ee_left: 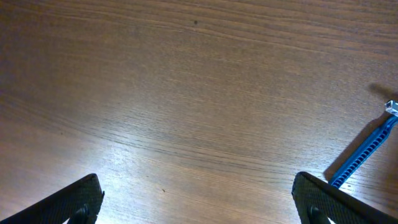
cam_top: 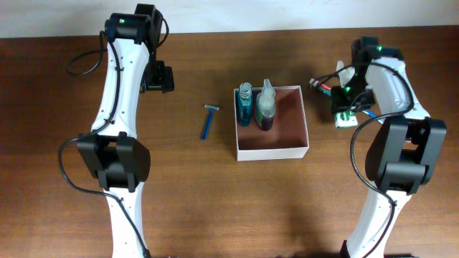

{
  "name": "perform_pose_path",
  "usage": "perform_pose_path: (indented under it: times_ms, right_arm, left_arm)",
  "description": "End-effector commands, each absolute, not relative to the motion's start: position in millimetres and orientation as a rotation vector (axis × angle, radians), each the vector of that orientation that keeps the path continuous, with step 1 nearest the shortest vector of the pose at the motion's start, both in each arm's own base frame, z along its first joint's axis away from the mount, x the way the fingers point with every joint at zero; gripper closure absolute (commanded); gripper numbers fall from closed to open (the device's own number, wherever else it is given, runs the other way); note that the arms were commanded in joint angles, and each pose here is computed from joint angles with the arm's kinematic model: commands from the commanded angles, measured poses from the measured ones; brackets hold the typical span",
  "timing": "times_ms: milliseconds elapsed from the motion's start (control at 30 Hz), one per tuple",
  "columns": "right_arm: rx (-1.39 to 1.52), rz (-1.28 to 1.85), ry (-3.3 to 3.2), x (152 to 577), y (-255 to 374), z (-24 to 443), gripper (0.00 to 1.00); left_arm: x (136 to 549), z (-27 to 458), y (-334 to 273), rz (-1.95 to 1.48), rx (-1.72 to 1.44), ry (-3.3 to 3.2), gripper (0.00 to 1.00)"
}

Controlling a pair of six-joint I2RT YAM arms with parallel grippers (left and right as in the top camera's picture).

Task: Pack container
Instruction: 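Lift the Dettol box and carry it over the pink box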

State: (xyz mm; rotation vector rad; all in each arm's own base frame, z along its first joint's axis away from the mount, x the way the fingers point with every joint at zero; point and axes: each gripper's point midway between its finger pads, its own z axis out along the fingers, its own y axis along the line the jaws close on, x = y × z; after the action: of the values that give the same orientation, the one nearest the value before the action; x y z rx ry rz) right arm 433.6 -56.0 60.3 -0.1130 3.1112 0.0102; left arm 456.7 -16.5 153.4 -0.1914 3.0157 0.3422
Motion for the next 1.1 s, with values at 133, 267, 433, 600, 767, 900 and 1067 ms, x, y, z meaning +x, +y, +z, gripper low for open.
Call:
perform_pose_path:
  times_ms: [133, 267, 433, 600, 767, 900, 1067]
  right_arm:
    - [-0.094, 0.042, 3.012, 455.3, -39.4, 127.3, 0.54]
    - [-0.128, 0.049, 3.005, 450.9, -17.9, 156.7, 0.54]
    - [-0.119, 0.072, 3.013, 443.6, 17.3, 173.9, 0.54]
    - [-0.135, 0.143, 3.052, 432.5, 50.4, 172.1, 0.54]
    - [-0.134, 0.174, 3.045, 432.5, 73.3, 171.5, 0.54]
    - [-0.147, 0.176, 3.043, 431.2, 86.2, 171.0, 0.54]
    - [-0.189, 0.18, 3.03, 433.5, 99.0, 166.6, 0.53]
  left_arm:
    - [455.7, 157.0, -15.3, 0.341, -0.177, 3.012, 0.01]
    - [455.6, 157.0, -15.3, 0.341, -0.177, 3.013, 0.01]
    - [455.4, 156.9, -15.3, 0.342, -0.177, 3.013, 0.01]
    - [453.8, 156.8, -15.3, 0.344, -0.176, 3.02, 0.01]
    - [453.8, 156.8, -15.2, 0.344, -0.177, 3.02, 0.01]
    - [453.8, 156.8, -15.2, 0.344, -0.177, 3.02, 0.01]
    - [453.5, 156.8, -15.1, 0.344, -0.177, 3.021, 0.01]
